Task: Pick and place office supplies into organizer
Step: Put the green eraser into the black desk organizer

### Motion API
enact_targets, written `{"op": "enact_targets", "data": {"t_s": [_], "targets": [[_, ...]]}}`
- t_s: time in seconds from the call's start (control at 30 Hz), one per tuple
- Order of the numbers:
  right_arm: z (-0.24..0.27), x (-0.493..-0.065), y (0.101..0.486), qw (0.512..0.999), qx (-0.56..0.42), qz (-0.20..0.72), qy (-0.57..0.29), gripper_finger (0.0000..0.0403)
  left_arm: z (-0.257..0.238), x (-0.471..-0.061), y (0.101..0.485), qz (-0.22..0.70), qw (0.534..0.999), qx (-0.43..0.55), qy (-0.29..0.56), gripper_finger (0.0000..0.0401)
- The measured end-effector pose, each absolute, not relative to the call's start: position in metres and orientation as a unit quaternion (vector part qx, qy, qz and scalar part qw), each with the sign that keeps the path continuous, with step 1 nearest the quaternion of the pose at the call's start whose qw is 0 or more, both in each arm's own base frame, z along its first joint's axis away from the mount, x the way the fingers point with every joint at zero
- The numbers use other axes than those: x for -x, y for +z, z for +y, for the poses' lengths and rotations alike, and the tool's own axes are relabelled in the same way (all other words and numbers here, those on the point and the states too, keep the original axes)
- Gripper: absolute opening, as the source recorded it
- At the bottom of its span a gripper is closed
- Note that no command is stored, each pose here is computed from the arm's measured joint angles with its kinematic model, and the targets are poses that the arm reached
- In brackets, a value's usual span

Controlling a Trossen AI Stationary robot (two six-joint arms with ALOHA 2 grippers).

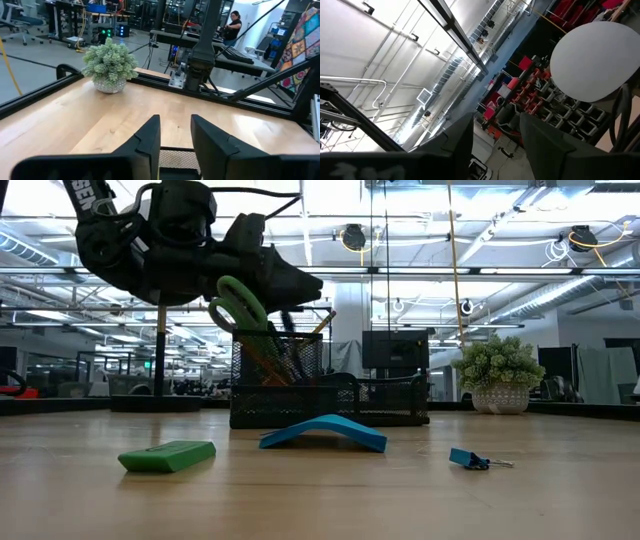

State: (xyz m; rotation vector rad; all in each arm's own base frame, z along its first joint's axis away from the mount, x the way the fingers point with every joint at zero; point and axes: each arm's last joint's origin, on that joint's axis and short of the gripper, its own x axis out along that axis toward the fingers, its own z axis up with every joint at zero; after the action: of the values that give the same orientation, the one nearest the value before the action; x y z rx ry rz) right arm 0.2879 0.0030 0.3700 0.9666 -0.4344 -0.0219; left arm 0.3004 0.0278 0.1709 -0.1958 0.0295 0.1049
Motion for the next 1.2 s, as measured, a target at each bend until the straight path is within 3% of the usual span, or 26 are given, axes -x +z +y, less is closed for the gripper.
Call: {"op": "enact_targets", "data": {"t_s": [0.4,1.2], "targets": [[0.003,-0.288,0.370,0.865,-0.458,-0.207,-0.011,0.0151,0.027,-0.300,0.182,-0.041,0.988,0.145,0.039,0.0161],[0.003,-0.286,0.375,0.889,-0.395,-0.232,-0.010,0.0151,0.014,-0.241,0.272,-0.078,0.991,0.105,-0.011,0.0163]]}}
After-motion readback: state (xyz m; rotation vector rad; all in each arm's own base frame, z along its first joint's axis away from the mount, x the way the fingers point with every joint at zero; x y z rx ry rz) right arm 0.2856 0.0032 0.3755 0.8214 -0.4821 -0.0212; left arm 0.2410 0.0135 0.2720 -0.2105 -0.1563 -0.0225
